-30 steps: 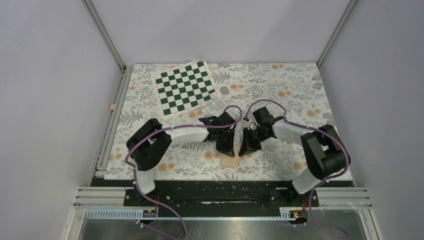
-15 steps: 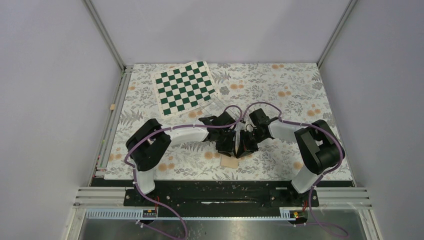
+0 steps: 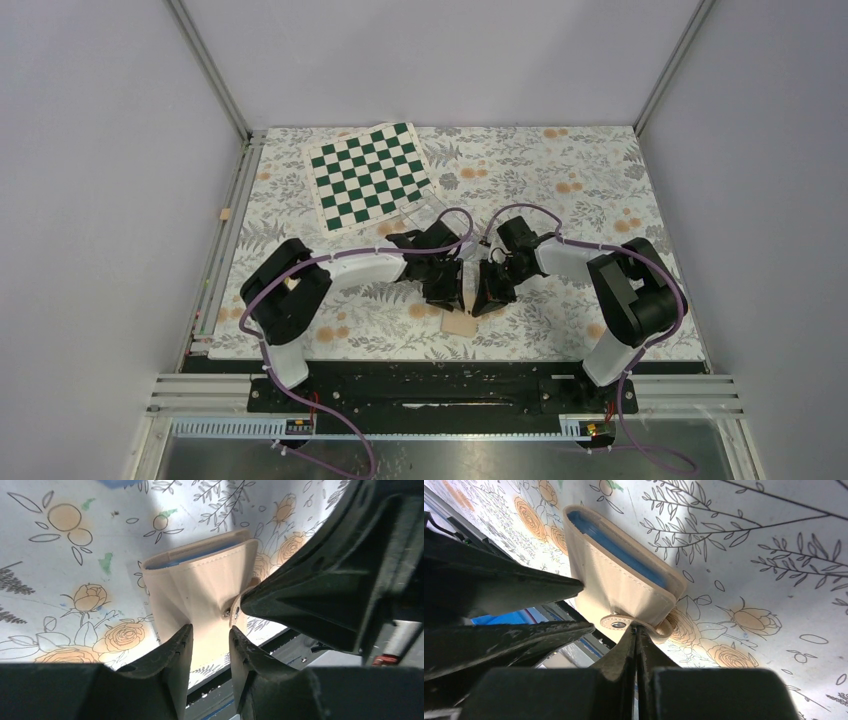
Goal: Put the credit cards into the card holder
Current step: Close the card holder at the center of the board.
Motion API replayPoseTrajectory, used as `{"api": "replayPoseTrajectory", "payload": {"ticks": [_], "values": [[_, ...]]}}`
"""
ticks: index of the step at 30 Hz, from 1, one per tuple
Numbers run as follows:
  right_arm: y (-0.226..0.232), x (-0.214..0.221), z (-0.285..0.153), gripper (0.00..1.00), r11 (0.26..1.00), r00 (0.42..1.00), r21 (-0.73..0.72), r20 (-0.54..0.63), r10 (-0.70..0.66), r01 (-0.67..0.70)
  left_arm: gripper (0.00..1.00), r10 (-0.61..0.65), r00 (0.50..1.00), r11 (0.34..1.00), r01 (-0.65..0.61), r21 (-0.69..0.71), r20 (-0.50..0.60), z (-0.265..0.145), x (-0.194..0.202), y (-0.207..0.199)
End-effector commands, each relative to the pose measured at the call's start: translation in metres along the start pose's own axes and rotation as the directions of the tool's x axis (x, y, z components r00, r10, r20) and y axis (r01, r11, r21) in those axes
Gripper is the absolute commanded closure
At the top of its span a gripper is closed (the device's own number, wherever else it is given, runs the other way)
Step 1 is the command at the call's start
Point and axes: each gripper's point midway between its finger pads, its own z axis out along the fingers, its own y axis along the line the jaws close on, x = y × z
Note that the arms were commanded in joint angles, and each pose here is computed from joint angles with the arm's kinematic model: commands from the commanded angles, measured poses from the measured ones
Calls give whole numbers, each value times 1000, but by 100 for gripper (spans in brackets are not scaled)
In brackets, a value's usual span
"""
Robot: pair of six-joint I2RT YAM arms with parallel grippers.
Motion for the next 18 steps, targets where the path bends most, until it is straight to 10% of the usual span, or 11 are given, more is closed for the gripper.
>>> {"api": "replayPoseTrajectory", "payload": {"ticks": [1, 18], "values": [[-25, 5, 10, 100, 992, 1000, 123, -16, -1, 3, 66, -25, 1000, 992, 27, 121, -14, 4, 3, -14], [-23, 7, 13, 100, 993, 1000, 115, -29, -1, 5, 95, -46, 998, 986, 53, 157, -46, 19, 4, -12]]}}
